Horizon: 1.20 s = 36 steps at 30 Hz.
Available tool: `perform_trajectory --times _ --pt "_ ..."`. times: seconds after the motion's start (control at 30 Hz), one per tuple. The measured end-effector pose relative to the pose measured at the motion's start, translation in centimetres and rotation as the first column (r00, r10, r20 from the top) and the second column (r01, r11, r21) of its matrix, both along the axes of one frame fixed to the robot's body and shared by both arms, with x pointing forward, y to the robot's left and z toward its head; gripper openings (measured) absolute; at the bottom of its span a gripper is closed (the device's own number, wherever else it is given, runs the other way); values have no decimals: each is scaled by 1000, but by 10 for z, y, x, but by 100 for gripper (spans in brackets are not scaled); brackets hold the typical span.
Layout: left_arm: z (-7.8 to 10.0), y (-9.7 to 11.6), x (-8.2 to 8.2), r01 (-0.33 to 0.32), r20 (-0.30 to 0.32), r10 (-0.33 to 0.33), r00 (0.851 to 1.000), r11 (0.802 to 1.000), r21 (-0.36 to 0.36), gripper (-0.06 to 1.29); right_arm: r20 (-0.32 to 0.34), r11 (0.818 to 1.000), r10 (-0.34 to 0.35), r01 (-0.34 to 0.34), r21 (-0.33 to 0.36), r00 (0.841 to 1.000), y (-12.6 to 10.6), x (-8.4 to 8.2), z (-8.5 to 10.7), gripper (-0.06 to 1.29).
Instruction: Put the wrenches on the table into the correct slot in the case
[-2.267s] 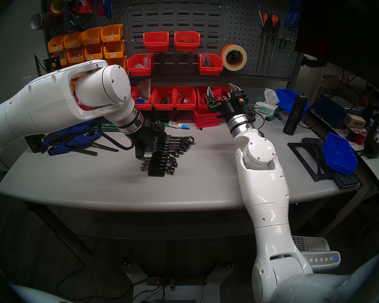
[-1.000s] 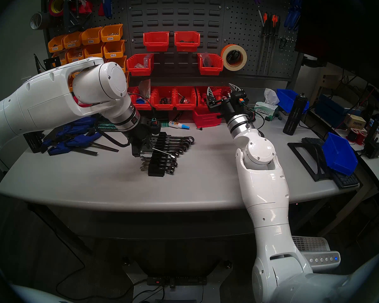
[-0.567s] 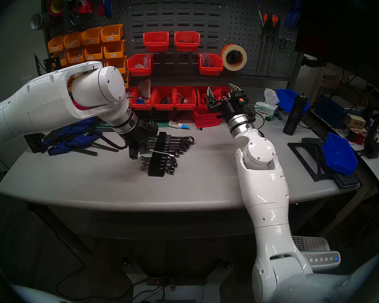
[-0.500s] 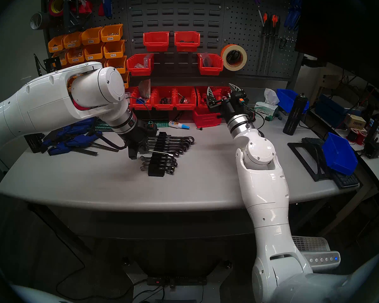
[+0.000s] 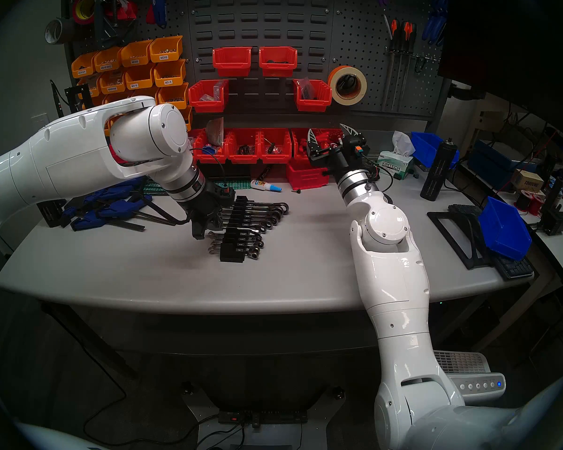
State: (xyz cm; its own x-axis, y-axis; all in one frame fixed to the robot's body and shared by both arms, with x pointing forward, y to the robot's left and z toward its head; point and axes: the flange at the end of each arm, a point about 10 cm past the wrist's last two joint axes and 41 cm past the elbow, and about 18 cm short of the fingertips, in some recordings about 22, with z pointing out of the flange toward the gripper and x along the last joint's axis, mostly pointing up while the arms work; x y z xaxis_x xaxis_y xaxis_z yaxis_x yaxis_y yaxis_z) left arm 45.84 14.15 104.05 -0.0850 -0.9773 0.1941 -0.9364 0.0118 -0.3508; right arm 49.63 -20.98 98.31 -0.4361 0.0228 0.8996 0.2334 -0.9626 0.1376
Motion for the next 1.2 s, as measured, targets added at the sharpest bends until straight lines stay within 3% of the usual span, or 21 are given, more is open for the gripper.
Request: perform_trajectory --times 0.57,1.1,1.2 --pt "-6 -10 5 15 13 -15 1000 1000 -14 18 0 1000 0 0 0 1000 0 0 0 124" --pt "-1 -17 -2 30 14 -30 999 1000 -3 22 0 1000 0 0 0 1000 0 0 0 124" --pt "0 -17 -2 29 15 -29 999 1000 0 40 0 1000 0 0 0 1000 0 0 0 124"
